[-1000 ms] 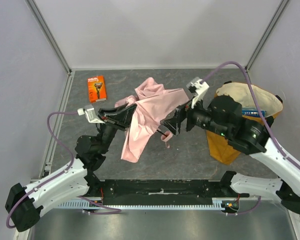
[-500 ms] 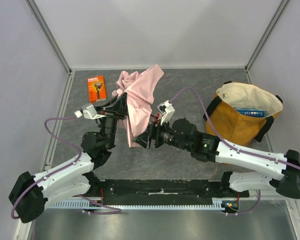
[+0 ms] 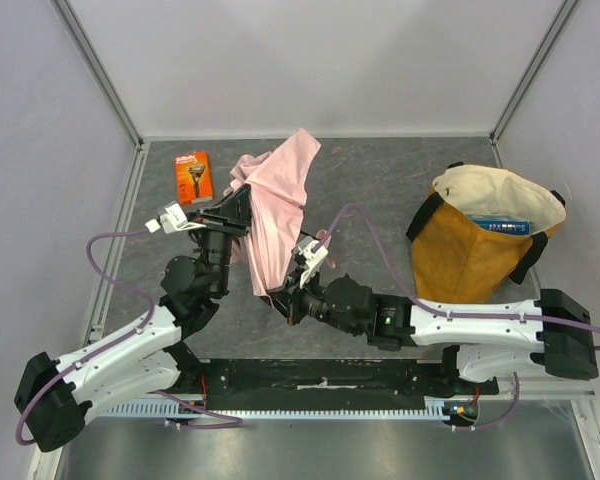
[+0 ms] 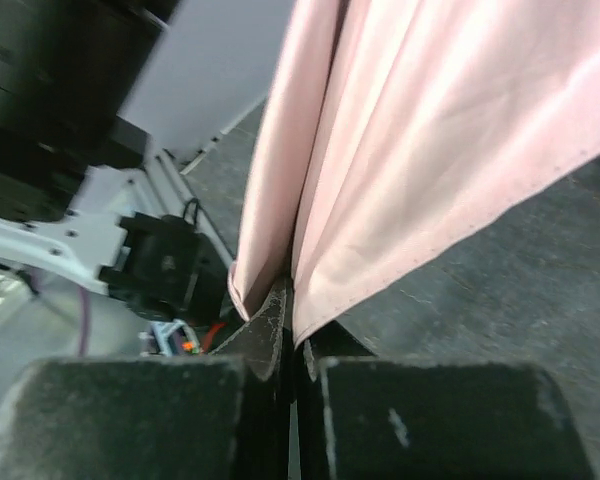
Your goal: Put away the umbrella
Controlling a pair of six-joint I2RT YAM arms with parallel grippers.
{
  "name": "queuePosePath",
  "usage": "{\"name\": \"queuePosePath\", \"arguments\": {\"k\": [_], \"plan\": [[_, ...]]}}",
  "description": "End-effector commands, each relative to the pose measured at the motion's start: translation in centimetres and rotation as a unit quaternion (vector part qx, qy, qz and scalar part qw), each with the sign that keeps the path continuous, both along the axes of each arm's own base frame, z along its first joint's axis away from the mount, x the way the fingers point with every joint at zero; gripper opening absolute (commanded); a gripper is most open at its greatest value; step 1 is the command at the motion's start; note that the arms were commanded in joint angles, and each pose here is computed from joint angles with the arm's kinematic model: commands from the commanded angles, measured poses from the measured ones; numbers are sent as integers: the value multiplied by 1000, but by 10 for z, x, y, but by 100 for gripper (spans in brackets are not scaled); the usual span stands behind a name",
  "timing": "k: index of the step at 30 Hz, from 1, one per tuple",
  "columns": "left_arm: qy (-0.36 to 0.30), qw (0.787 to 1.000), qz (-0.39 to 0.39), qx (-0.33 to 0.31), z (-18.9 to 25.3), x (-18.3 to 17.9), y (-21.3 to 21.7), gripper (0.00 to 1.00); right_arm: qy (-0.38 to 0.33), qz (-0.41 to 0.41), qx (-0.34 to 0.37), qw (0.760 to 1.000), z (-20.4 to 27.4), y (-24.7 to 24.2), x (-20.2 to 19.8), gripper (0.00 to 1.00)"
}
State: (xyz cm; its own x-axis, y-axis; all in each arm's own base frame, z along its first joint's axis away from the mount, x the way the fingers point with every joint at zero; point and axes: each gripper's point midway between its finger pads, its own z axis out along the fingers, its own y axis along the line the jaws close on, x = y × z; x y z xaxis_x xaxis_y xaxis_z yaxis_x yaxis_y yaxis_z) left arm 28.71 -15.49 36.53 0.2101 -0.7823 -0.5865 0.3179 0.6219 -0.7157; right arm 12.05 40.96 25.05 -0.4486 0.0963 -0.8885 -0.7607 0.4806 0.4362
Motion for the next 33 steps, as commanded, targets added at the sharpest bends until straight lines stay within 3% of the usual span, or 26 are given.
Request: {"name": "queuePosePath", "arguments": {"k": [1, 3, 5, 6, 8, 10, 12, 15, 19, 23, 28, 33], "plan": [[-57, 988, -16, -142, 49, -18, 29, 2, -41, 29, -121, 991, -78, -14, -17, 0], [-65, 987, -30, -141, 48, -23, 29, 2, -28, 66, -95, 993, -64, -6, -31, 2], [-82, 984, -46, -148, 49, -30, 31, 2, 0, 106, -76, 992, -49, -1, -47, 33], [-89, 983, -55, -150, 50, -34, 30, 2, 8, 133, -88, 987, -44, -1, -57, 44], [-100, 983, -70, -136, 49, -38, 28, 2, 17, 185, -117, 976, -33, -11, -76, 59], [-116, 982, -87, -121, 51, -45, 25, 2, 7, 207, -143, 968, -26, -35, -85, 63], [-130, 980, -107, -106, 51, -50, 21, 2, -15, 170, -167, 971, -6, -71, -74, 70], [-144, 976, -142, -85, 52, -60, 11, 2, -70, 93, -140, 983, 61, -110, -43, 85], [-171, 961, -208, -65, 58, -79, -6, 2, -97, 55, -138, 984, 107, -111, 16, 86], [-176, 950, -253, -52, 64, -94, -17, 2, -127, 105, -116, 980, 132, -81, 37, 85], [-165, 945, -281, -42, 67, -104, -21, 2, -139, 121, -123, 975, 135, -70, 63, 89], [-159, 936, -313, -30, 71, -113, -30, 2, -132, 167, -123, 969, 111, -60, 65, 95]]}}
